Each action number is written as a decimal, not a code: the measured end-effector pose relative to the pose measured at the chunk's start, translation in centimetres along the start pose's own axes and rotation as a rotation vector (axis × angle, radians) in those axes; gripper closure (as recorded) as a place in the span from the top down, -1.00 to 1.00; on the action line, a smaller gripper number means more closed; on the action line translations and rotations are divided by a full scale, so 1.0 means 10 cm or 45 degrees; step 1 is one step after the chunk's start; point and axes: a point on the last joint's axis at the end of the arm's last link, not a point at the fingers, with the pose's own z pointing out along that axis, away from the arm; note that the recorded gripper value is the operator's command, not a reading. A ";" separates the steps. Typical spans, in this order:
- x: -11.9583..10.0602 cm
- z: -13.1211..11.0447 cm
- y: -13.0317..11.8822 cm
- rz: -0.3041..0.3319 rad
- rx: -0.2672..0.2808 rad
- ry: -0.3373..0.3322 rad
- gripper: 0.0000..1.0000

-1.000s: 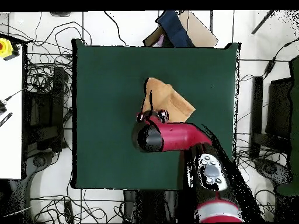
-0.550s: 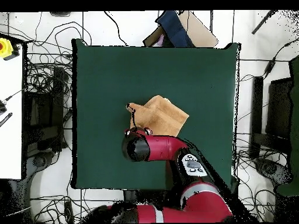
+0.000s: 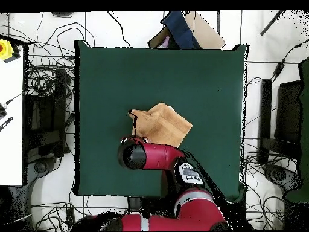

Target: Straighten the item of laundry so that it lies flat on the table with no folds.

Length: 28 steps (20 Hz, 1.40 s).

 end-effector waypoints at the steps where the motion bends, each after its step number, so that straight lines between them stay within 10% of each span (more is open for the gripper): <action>1: 0.00 -0.03 0.02 0.006 0.001 -0.002 1.00; 17: -0.65 -1.29 -0.30 0.085 0.212 -0.182 1.00; 28: -1.10 -1.24 -0.74 0.112 0.308 -0.271 1.00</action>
